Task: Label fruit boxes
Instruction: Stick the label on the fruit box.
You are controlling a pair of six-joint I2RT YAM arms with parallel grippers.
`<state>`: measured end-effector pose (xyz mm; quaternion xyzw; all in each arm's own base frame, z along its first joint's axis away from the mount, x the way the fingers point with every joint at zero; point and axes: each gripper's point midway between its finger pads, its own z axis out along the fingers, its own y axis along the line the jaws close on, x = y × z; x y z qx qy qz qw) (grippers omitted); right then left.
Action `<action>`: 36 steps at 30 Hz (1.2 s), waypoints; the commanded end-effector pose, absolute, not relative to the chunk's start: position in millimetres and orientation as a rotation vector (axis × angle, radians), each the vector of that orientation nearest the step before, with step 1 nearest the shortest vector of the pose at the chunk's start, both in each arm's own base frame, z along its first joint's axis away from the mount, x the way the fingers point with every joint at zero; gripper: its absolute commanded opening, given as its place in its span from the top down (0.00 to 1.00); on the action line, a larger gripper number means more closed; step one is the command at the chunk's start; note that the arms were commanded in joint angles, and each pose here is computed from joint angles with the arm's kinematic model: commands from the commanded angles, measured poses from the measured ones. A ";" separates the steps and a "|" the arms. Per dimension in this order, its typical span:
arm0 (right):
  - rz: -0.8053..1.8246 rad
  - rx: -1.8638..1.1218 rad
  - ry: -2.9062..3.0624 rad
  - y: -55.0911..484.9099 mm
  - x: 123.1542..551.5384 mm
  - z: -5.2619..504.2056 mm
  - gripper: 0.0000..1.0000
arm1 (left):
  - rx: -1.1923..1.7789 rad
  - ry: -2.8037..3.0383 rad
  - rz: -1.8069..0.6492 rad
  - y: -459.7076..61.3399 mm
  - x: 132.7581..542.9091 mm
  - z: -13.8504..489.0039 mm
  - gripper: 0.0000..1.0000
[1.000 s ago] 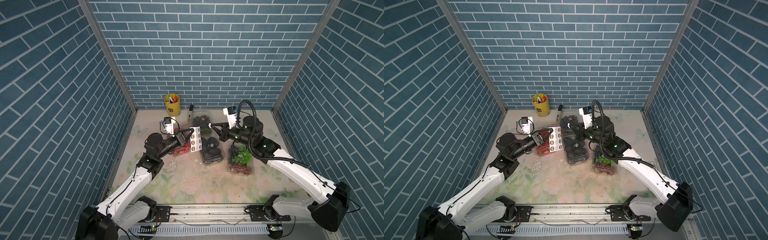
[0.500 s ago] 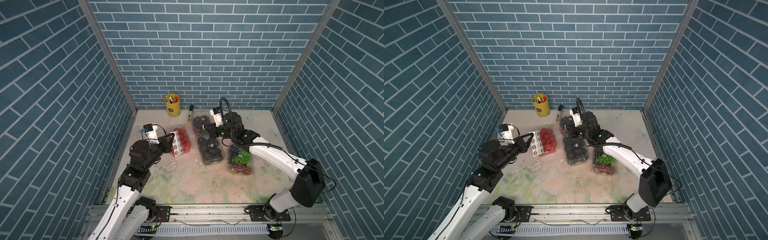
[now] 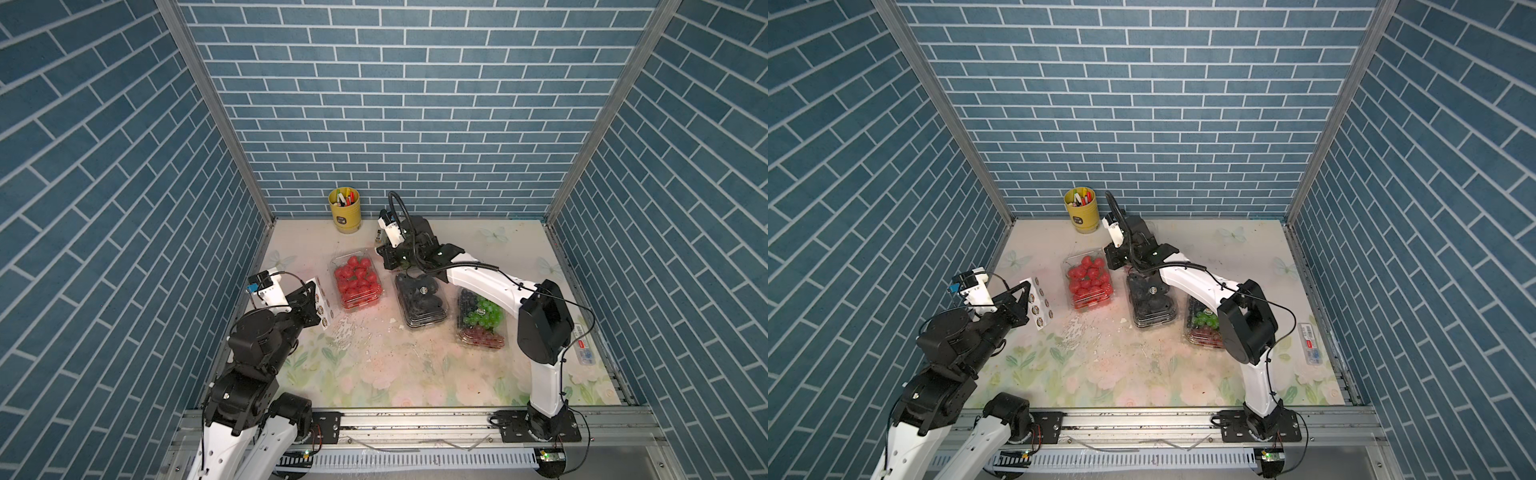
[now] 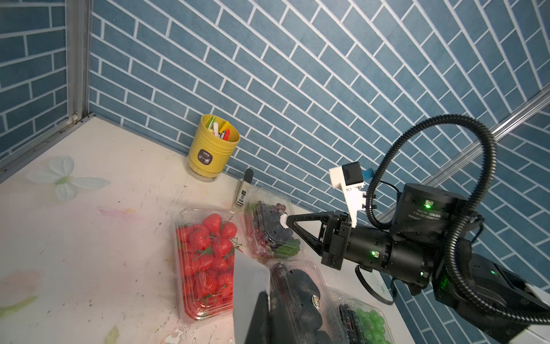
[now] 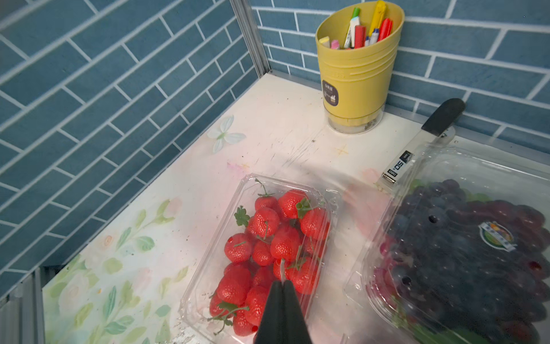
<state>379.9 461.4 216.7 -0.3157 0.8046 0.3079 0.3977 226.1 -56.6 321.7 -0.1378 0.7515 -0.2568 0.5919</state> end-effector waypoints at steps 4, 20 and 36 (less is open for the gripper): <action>0.642 -0.925 2.036 486.0 387.1 196.1 1.00 | -0.327 1.784 -0.566 -51.4 217.9 313.5 1.00; 0.488 -1.084 2.093 523.6 389.0 137.7 1.00 | -0.313 1.814 -0.482 -45.2 222.1 305.0 1.00; 0.443 -1.157 2.117 527.6 374.6 115.2 1.00 | -0.293 1.823 -0.493 -49.8 225.9 304.0 1.00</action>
